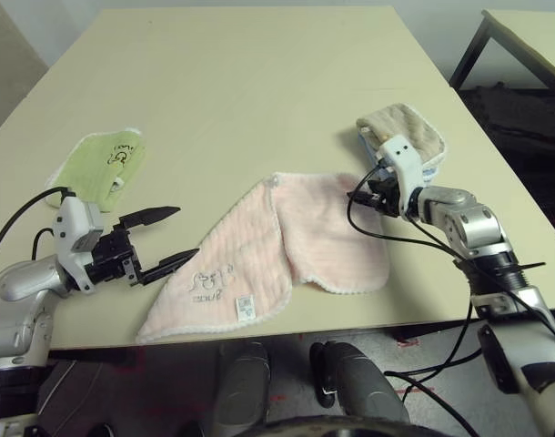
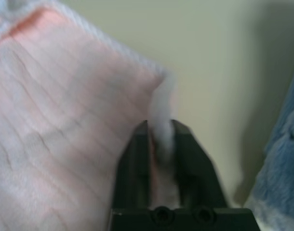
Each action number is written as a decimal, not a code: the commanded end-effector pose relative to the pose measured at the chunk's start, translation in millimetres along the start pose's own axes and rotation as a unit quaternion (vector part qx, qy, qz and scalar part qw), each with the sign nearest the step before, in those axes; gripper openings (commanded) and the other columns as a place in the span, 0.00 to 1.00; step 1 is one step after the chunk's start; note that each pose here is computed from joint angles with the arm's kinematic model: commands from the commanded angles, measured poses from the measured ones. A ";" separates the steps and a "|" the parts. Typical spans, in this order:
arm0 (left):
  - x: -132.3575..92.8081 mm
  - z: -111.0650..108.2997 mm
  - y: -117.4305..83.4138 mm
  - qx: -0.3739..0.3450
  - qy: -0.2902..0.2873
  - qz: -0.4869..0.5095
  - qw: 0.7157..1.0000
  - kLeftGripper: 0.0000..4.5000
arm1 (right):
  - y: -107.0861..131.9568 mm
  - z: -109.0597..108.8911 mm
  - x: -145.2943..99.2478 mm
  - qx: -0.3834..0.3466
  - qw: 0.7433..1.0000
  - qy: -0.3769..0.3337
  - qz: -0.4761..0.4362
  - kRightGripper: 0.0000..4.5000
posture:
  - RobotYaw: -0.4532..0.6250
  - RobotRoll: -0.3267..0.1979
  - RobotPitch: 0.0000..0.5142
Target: Fold the towel and set it aside.
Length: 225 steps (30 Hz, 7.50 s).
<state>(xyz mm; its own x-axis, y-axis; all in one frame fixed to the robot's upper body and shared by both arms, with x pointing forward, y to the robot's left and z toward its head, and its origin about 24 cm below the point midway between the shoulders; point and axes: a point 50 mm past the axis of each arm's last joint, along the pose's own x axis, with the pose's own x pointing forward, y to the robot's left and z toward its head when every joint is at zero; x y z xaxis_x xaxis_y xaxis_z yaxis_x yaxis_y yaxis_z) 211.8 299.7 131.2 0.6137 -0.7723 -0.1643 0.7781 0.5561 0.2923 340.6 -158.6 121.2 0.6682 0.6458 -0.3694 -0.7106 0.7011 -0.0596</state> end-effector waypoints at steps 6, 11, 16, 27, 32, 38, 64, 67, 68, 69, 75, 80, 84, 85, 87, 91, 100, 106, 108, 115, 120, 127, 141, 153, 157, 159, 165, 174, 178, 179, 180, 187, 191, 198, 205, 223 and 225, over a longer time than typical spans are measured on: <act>2.5 0.0 -3.8 0.004 0.004 -0.013 1.000 1.00 | -4.5 25.1 -8.6 -0.009 0.998 -0.064 0.019 0.00 | 0.44 0.62 0.31; 1.9 0.3 -0.5 0.007 0.004 -0.011 1.000 1.00 | 9.0 79.8 -20.9 0.008 0.984 -0.128 0.122 0.00 | 0.43 0.62 0.31; 4.1 2.3 5.2 0.015 0.003 -0.012 1.000 1.00 | 38.4 150.2 -43.0 -0.007 0.949 -0.167 0.266 0.00 | 0.43 0.62 0.30; 6.3 6.7 10.8 0.028 -0.001 -0.004 1.000 1.00 | 57.9 231.6 -59.0 -0.031 0.910 -0.246 0.333 0.00 | 0.43 0.62 0.29; 7.7 9.6 13.3 0.035 -0.005 0.004 0.999 1.00 | 30.2 311.6 -70.7 -0.135 0.894 -0.425 0.051 0.00 | 0.44 0.62 0.29; 6.4 8.4 7.9 0.031 -0.006 0.009 0.999 1.00 | 35.4 282.4 -62.0 -0.165 0.937 -0.247 0.187 0.00 | 0.44 0.62 0.29; 57.6 -23.8 -12.9 -0.243 0.030 0.109 0.963 1.00 | 56.7 257.2 -89.5 -0.042 0.911 -0.213 0.350 0.00 | 0.42 0.62 0.30; 64.8 -26.6 -11.4 -0.290 0.013 0.132 0.948 1.00 | 55.8 255.1 -88.0 -0.041 0.913 -0.213 0.346 0.00 | 0.42 0.62 0.30; 67.6 -27.4 -10.6 -0.297 0.012 0.137 0.945 1.00 | 55.8 254.8 -87.6 -0.041 0.913 -0.213 0.346 0.00 | 0.42 0.62 0.30; 71.8 -28.2 -9.5 -0.301 0.012 0.139 0.943 1.00 | 55.8 254.3 -87.0 -0.041 0.913 -0.213 0.346 0.00 | 0.42 0.62 0.30; 105.8 -14.6 4.7 -0.364 -0.072 0.145 0.917 1.00 | 57.6 251.1 -83.9 -0.042 0.914 -0.209 0.345 0.00 | 0.41 0.62 0.31; 126.2 -5.8 9.8 -0.417 -0.107 0.133 0.893 1.00 | 57.6 248.5 -83.5 -0.043 0.916 -0.207 0.341 0.00 | 0.40 0.62 0.31; 136.9 -10.9 6.5 -0.433 -0.082 0.125 0.889 1.00 | 57.0 246.5 -83.8 -0.044 0.917 -0.206 0.337 0.00 | 0.39 0.62 0.30; 137.8 -12.3 6.4 -0.437 -0.078 0.128 0.887 1.00 | 56.8 246.2 -83.8 -0.045 0.918 -0.206 0.336 0.00 | 0.39 0.62 0.30; 138.0 -13.2 5.8 -0.444 -0.077 0.128 0.884 1.00 | 56.4 245.6 -84.3 -0.045 0.919 -0.205 0.334 0.00 | 0.39 0.62 0.31; 135.0 -13.3 6.1 -0.444 -0.069 0.130 0.884 1.00 | 55.7 244.6 -84.4 -0.045 0.920 -0.205 0.332 0.00 | 0.39 0.62 0.31; 126.7 -14.4 7.8 -0.445 -0.058 0.138 0.883 1.00 | 55.3 242.7 -81.0 -0.046 0.920 -0.203 0.332 0.00 | 0.40 0.62 0.31; 130.5 -12.6 7.3 -0.442 -0.060 0.137 0.885 0.96 | 54.6 242.6 -81.0 -0.046 0.921 -0.201 0.332 0.00 | 0.40 0.62 0.32; 131.3 -12.9 6.0 -0.442 -0.056 0.131 0.885 0.96 | 54.5 242.3 -80.8 -0.047 0.921 -0.200 0.331 0.00 | 0.40 0.62 0.32; 133.3 -14.2 2.3 -0.453 -0.053 0.125 0.881 0.96 | 53.7 241.9 -80.9 -0.048 0.922 -0.200 0.329 0.00 | 0.40 0.62 0.32; 133.9 -14.7 3.1 -0.447 -0.049 0.133 0.883 0.87 | 53.6 241.7 -80.8 -0.048 0.921 -0.200 0.330 0.00 | 0.40 0.62 0.32; 137.1 -15.4 0.9 -0.449 -0.048 0.123 0.884 1.00 | 53.3 241.0 -79.8 -0.049 0.922 -0.198 0.330 0.00 | 0.40 0.62 0.32; 135.6 -12.6 4.0 -0.454 -0.055 0.119 0.882 0.00 | 52.9 238.7 -79.5 -0.050 0.923 -0.194 0.329 0.00 | 0.40 0.62 0.32; 62.5 33.1 89.5 -0.312 -0.044 0.162 0.935 0.00 | -5.1 191.9 -88.9 -0.065 0.963 -0.104 0.239 0.00 | 0.38 0.62 0.31; 33.7 70.2 119.4 -0.252 -0.031 0.145 0.956 0.00 | -32.4 175.4 -94.6 -0.073 0.973 -0.079 0.204 0.00 | 0.37 0.62 0.31; 20.5 92.8 128.5 -0.218 -0.005 0.110 0.970 0.00 | -47.8 164.9 -98.3 -0.088 0.977 -0.057 0.186 0.00 | 0.37 0.62 0.30; 0.2 112.2 135.2 -0.176 0.061 0.027 0.982 0.00 | -72.3 155.8 -102.5 -0.118 0.981 -0.039 0.150 0.00 | 0.37 0.62 0.30; -34.6 130.8 149.9 -0.076 0.157 0.041 0.984 0.00 | -79.0 176.3 -101.9 -0.195 0.972 -0.098 0.090 0.00 | 0.38 0.62 0.29; -44.6 128.2 150.3 -0.030 0.238 0.042 0.970 0.00 | -74.9 177.3 -105.9 -0.206 0.967 -0.072 0.129 0.00 | 0.38 0.62 0.29; -45.6 126.8 149.6 -0.026 0.256 0.037 0.966 0.00 | -73.2 176.1 -106.7 -0.205 0.966 -0.058 0.146 0.00 | 0.38 0.62 0.29; -46.0 125.8 149.2 -0.025 0.268 0.034 0.963 0.00 | -72.2 175.3 -107.2 -0.205 0.965 -0.048 0.156 0.00 | 0.38 0.62 0.29; -36.5 143.5 153.3 -0.026 0.274 0.028 0.961 0.00 | -68.8 184.7 -96.5 -0.218 0.962 -0.061 0.153 0.00 | 0.38 0.62 0.31; -24.9 162.9 164.3 0.020 0.229 0.082 0.970 0.00 | -74.1 199.1 -84.1 -0.257 0.958 -0.118 0.044 0.00 | 0.38 0.62 0.31; -21.9 177.9 183.0 0.127 0.236 0.246 0.932 0.00 | -80.5 222.8 -88.5 -0.385 0.899 -0.151 -0.144 0.00 | 0.37 0.62 0.32; -41.1 181.7 187.8 0.240 0.312 0.309 0.866 0.00 | -89.4 217.3 -101.0 -0.431 0.861 -0.166 -0.213 0.00 | 0.37 0.62 0.34; -91.3 55.6 104.2 0.164 0.336 -0.066 0.925 0.00 | -6.9 22.5 -76.9 -0.451 0.872 -0.152 0.116 0.00 | 0.41 0.62 0.42; -98.3 46.7 89.7 0.150 0.333 -0.086 0.927 0.00 | 1.0 10.9 -80.3 -0.452 0.871 -0.142 0.132 0.00 | 0.42 0.62 0.43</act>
<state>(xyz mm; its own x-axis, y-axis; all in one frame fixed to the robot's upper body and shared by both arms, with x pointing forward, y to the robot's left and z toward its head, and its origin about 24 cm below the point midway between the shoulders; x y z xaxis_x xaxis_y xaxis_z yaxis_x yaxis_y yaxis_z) 223.3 408.6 202.2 0.4785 -0.4236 -0.7692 0.8777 0.2547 0.4058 294.0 -201.6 156.5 0.3816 0.8919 -0.2428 -0.6609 0.0797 -0.7462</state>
